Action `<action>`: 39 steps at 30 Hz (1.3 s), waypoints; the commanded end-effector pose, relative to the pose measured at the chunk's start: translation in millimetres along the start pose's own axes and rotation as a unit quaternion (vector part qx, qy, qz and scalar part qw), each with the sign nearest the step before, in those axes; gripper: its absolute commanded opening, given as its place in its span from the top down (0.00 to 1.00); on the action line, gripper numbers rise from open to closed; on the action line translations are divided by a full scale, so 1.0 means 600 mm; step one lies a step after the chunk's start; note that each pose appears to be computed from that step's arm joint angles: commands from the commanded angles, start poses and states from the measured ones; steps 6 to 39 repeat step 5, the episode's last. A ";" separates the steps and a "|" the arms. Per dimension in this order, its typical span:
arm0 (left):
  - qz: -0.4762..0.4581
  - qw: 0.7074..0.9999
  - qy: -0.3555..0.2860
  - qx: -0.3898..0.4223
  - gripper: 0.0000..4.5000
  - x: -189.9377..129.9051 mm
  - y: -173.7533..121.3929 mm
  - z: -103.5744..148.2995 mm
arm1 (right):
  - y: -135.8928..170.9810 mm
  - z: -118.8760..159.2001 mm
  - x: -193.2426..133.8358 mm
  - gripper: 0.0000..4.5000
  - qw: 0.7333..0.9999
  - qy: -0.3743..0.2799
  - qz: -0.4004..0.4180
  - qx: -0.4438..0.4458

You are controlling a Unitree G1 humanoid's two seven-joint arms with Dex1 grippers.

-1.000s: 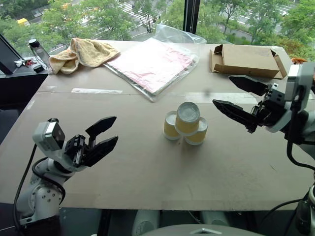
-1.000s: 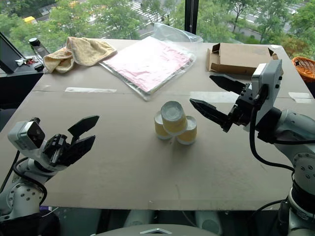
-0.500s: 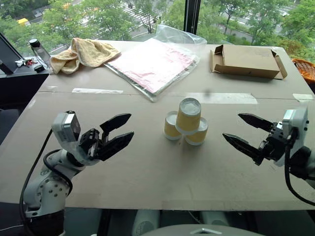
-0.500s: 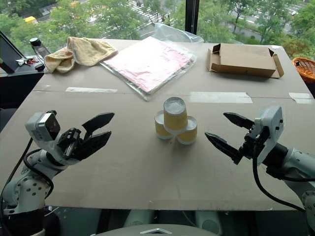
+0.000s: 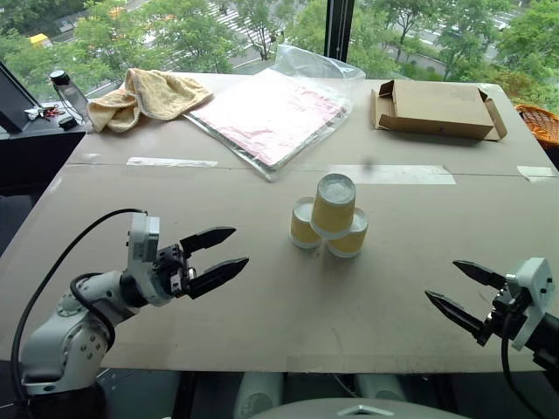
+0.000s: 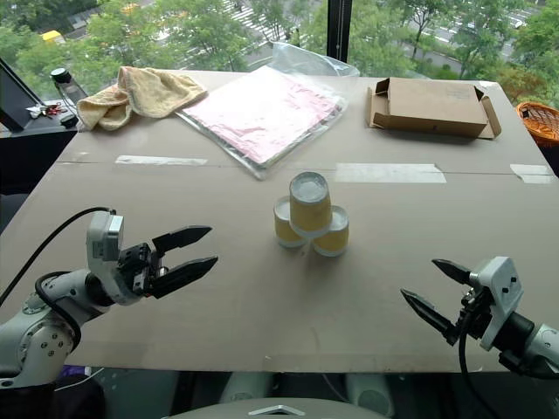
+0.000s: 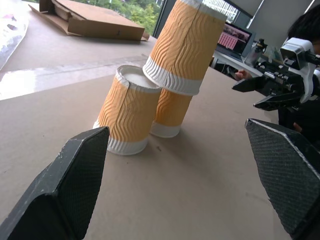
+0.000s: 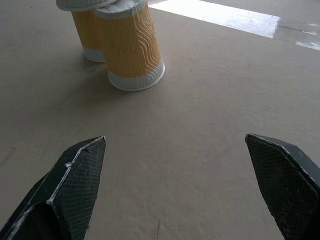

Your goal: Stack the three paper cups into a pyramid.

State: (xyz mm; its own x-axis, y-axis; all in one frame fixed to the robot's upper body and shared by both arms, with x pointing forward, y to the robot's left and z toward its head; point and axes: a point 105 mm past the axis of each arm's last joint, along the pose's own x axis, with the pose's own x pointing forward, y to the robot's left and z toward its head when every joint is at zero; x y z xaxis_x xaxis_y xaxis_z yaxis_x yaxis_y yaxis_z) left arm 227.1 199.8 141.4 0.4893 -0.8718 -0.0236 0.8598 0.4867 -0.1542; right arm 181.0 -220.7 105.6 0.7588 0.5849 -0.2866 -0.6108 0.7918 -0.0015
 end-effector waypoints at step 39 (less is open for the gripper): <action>0.033 0.995 0.090 0.016 0.00 -0.037 0.018 -0.039 | 0.002 -0.011 -0.025 0.02 0.999 -0.002 -0.018 -0.034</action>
